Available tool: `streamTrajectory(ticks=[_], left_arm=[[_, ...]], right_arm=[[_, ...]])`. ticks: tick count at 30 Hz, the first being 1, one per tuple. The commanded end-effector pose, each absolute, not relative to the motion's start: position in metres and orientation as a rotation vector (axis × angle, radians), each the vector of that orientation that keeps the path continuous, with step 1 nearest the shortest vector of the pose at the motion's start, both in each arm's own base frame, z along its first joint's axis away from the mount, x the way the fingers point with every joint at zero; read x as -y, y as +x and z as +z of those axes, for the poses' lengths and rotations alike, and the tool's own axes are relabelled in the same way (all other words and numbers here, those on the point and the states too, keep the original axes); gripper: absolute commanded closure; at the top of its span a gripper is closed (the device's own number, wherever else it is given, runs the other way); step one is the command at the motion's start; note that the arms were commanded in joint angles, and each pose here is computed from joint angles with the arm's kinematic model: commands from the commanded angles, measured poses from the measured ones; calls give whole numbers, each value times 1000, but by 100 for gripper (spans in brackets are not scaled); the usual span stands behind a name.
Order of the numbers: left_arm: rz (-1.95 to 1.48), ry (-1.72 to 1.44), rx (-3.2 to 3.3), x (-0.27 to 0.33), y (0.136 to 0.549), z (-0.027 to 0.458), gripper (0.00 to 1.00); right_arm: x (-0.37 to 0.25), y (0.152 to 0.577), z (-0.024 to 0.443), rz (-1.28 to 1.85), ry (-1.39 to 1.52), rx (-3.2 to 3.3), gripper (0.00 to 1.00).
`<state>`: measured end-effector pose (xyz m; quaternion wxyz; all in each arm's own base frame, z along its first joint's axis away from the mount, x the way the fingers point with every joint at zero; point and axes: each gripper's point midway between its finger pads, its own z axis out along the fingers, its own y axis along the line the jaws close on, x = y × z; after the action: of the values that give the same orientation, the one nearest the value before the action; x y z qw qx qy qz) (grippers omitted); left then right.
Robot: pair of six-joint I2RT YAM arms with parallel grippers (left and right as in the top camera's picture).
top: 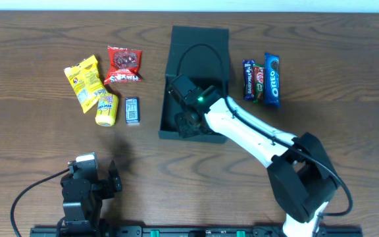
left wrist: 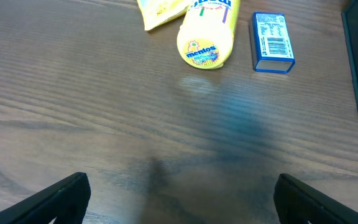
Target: Pack container
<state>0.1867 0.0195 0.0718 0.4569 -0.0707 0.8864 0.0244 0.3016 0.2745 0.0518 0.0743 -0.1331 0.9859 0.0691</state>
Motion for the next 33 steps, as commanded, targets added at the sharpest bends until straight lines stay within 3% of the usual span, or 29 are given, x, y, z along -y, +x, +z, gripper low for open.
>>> streamTrajectory(ticks=[1, 7, 18, 21, 22, 29, 33], left_arm=[[73, -179, -2197, -21, 185, 66, 5], [73, -179, -2197, -21, 185, 66, 5], [73, -179, -2197, -21, 185, 66, 5], [73, -179, -2197, -21, 185, 66, 5], [73, -179, -2197, -21, 185, 66, 5], [73, -179, -2197, -21, 185, 66, 5], [73, -179, -2197, -21, 185, 66, 5]], right_arm=[[-277, 303, 50, 207, -414, -2961, 99], [-267, 307, 64, 133, -399, -2943, 99], [-189, 324, 158, -101, -43, -2794, 99], [-166, 326, 154, -112, 42, -2835, 79], [-162, 327, 149, -97, 66, -2858, 77], [-148, 327, 115, -42, 144, -2946, 66], [-159, 328, 102, 47, 116, -2951, 66]])
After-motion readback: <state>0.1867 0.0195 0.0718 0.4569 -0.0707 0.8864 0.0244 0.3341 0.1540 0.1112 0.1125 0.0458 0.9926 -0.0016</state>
